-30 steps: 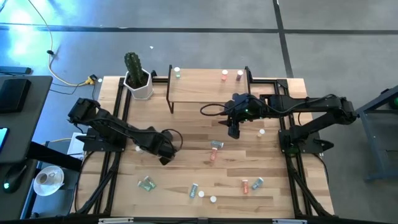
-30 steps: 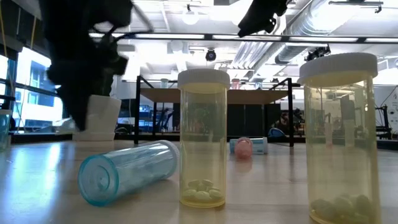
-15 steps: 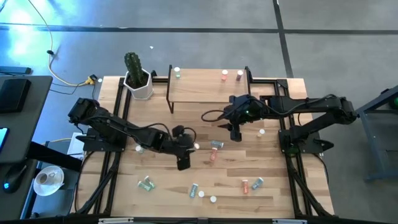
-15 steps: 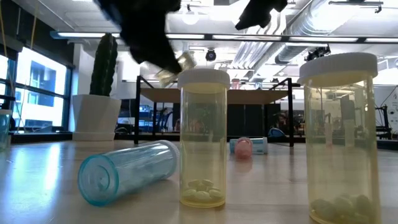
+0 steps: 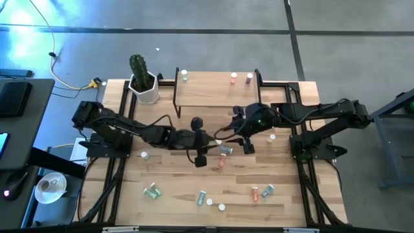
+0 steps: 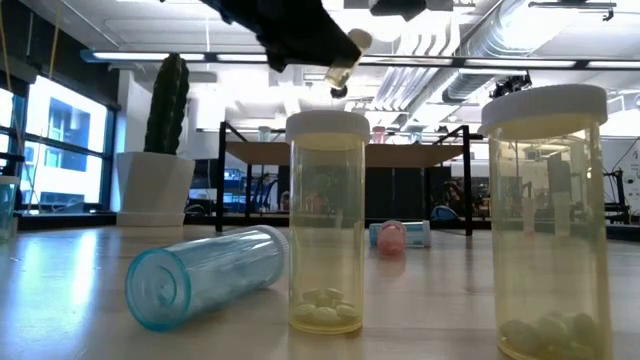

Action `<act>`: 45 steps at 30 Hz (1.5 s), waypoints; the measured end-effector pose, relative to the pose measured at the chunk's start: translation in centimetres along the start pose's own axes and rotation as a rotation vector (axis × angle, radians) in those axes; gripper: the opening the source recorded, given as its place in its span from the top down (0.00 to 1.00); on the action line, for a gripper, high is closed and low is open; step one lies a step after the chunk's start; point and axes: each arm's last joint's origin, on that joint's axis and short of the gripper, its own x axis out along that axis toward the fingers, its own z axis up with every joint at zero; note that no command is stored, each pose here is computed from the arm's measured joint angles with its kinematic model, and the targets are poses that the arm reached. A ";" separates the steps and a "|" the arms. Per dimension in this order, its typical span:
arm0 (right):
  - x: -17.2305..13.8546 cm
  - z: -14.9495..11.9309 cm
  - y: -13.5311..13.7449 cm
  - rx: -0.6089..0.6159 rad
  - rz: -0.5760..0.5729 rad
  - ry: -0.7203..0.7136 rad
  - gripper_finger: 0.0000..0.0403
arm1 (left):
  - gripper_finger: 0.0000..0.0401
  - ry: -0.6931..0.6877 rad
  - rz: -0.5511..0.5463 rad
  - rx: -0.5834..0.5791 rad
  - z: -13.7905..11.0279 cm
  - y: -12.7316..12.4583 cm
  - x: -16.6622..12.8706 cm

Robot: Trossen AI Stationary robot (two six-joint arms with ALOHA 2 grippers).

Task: Pick and place medicine bottles onto shelf by color
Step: Put the yellow pill bottle on the shelf

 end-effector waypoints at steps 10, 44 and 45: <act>-0.2 0.1 -1.7 -0.023 -0.062 -0.045 0.51 | 0.76 -0.097 0.096 0.061 1.1 3.3 0.8; -0.5 -0.3 -3.7 0.070 -0.164 -0.036 0.64 | 0.76 -0.228 0.131 0.125 2.3 6.0 1.1; -0.5 -0.3 -3.7 0.078 -0.178 -0.034 0.66 | 0.76 -0.229 0.132 0.124 2.3 6.0 1.1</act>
